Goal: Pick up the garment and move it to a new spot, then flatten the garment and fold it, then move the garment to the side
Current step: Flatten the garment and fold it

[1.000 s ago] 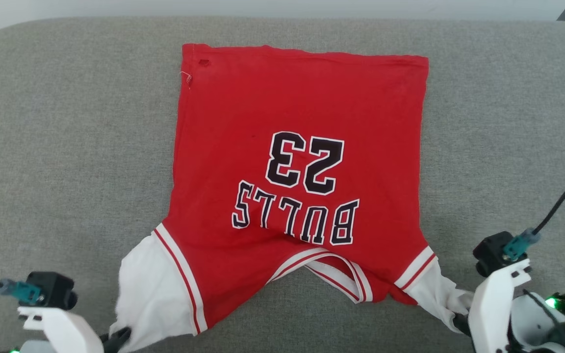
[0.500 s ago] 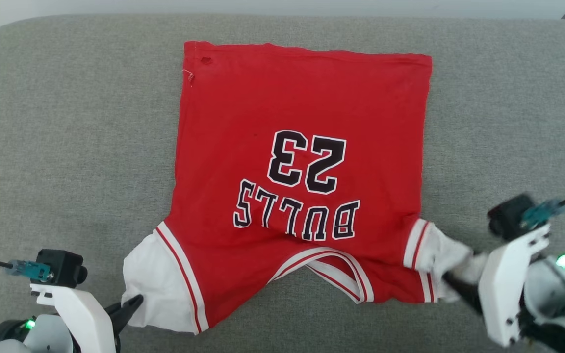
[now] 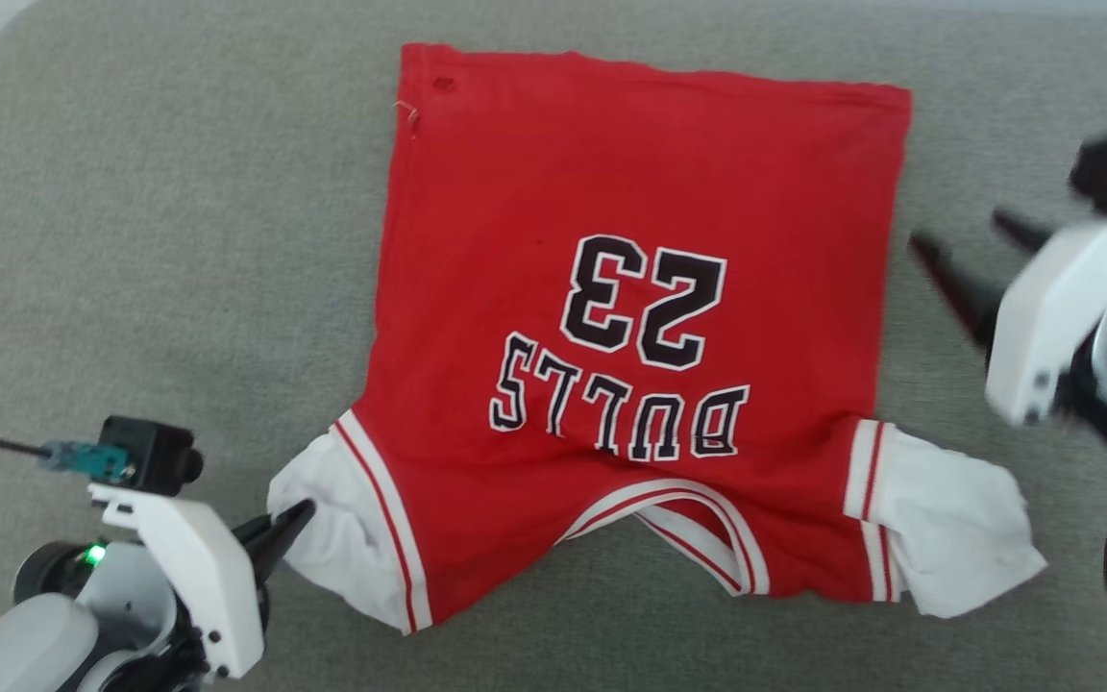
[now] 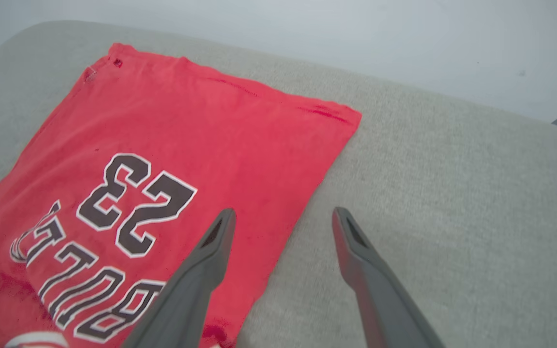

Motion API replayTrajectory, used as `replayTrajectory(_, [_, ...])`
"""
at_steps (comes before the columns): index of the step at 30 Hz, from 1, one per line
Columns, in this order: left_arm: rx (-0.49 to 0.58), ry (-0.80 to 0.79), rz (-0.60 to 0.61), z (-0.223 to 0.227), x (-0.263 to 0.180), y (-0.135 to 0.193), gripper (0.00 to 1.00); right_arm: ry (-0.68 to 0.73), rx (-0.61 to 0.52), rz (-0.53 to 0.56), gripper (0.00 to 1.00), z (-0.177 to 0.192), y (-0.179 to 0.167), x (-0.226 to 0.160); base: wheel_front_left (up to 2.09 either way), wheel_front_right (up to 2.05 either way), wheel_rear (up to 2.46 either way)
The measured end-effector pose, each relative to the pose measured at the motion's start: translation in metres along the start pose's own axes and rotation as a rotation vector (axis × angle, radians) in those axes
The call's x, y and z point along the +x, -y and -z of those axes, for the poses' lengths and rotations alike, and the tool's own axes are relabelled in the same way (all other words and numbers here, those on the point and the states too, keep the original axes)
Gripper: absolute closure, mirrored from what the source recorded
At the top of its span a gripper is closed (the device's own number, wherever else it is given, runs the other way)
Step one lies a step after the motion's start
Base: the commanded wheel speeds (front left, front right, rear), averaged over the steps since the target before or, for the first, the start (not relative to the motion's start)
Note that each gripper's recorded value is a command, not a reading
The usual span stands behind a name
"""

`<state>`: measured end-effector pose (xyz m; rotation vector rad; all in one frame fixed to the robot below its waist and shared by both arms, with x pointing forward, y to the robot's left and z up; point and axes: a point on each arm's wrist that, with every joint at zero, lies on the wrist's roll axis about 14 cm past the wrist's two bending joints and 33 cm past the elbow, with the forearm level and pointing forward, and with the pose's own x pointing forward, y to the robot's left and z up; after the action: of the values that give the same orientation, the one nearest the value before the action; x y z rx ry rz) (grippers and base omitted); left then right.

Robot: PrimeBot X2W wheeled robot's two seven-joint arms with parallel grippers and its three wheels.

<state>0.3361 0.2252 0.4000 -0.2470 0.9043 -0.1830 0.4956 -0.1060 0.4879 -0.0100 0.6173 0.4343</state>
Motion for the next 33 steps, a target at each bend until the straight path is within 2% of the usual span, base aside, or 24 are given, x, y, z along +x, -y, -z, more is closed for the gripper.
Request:
replayTrajectory(4, [0.0, 0.001, 0.007, -0.001, 0.005, 0.001, 1.0, 0.047, 0.011, 0.035, 0.0, -0.022, 0.015, 0.03, 0.0, 0.0, 0.0])
replayTrajectory(12, [-0.003, -0.006, 0.006, -0.003, 0.014, -0.005, 1.0, -0.047, 0.037, 0.106, 0.0, -0.027, 0.043, 0.09, 0.0, 0.0, 0.0])
replayTrajectory(19, [-0.017, -0.02, -0.004, -0.002, 0.024, -0.014, 1.0, -0.274, 0.089, 0.146, 0.0, 0.011, 0.057, 0.136, 0.0, 0.0, 0.0])
replayTrajectory(24, [-0.035, -0.031, -0.013, 0.002, 0.028, -0.02, 1.0, -0.417, 0.131, 0.123, 0.0, 0.034, 0.047, 0.157, 0.0, 0.0, 0.0])
replayTrajectory(28, [-0.045, -0.032, -0.016, 0.003, 0.031, -0.023, 1.0, -0.504, 0.118, 0.113, 0.0, 0.044, 0.042, 0.162, 0.0, 0.0, 0.0])
replayTrajectory(29, [-0.046, -0.031, -0.017, 0.003, 0.032, -0.023, 1.0, -0.514, 0.115, 0.112, 0.34, 0.044, 0.042, 0.163, 0.0, 0.0, 0.0])
replayTrajectory(30, [-0.044, -0.028, -0.015, 0.001, 0.033, -0.023, 1.0, -0.516, 0.113, 0.112, 1.0, 0.044, 0.043, 0.163, 0.0, 0.0, 0.0])
replayTrajectory(33, [-0.043, -0.022, -0.016, 0.0, 0.035, -0.025, 1.0, -0.513, 0.111, 0.101, 1.0, 0.043, 0.042, 0.161, 0.0, 0.0, 0.0])
